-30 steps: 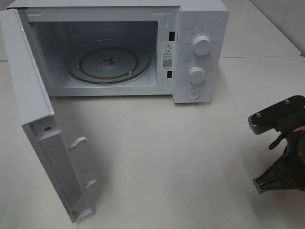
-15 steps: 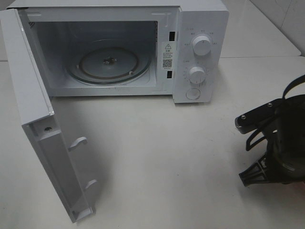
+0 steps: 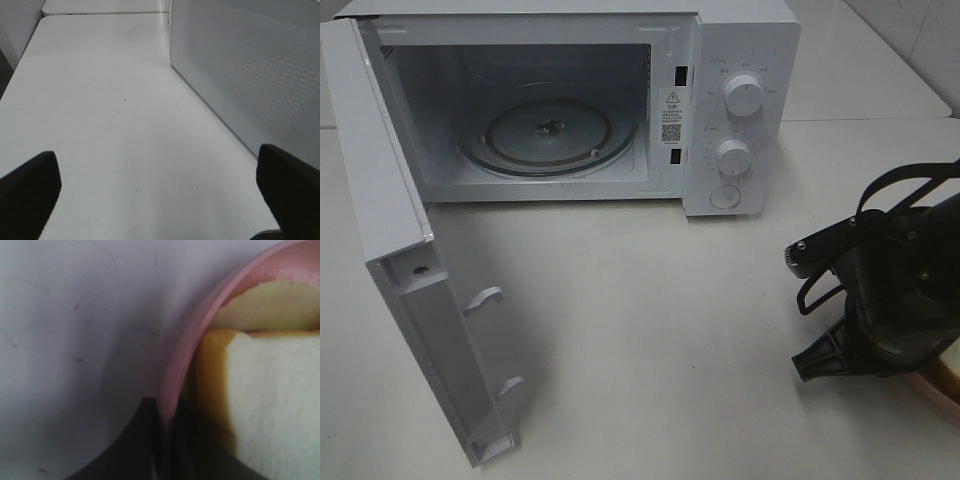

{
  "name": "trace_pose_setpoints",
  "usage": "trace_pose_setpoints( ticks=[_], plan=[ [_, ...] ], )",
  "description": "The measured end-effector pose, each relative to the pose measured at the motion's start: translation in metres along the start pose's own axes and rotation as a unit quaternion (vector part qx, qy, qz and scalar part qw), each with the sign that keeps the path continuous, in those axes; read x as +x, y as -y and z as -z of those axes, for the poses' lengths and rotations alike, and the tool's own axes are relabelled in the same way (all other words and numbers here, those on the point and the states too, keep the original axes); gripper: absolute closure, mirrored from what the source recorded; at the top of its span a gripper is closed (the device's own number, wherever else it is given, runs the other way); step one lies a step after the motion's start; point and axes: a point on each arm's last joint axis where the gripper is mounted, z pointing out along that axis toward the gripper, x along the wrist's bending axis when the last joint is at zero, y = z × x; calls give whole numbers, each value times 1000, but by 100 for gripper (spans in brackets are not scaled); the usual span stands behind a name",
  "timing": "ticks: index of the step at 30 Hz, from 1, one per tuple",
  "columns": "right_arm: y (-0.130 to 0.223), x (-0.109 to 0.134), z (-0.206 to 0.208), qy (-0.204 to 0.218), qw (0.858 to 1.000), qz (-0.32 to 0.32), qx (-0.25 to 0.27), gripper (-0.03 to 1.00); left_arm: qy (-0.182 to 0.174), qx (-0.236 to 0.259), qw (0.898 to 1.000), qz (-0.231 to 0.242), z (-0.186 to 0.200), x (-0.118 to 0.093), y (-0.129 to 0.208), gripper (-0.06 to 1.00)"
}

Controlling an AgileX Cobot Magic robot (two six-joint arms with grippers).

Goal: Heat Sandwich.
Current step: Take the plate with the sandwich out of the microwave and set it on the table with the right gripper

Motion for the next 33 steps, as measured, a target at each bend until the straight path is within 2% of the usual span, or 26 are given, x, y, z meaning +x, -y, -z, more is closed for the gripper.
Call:
trace_pose_setpoints(
  ticks=[4, 12, 33],
  plan=[
    [-4, -1, 0, 5, 1000, -14, -25, 90, 0, 0, 1000, 0, 0, 0, 0, -4],
    [-7, -1, 0, 7, 999, -24, -36, 90, 0, 0, 1000, 0, 0, 0, 0, -4],
    [-4, 4, -12, -8, 1000, -8, -15, 91, 0, 0, 1000, 0, 0, 0, 0, -4]
  ],
)
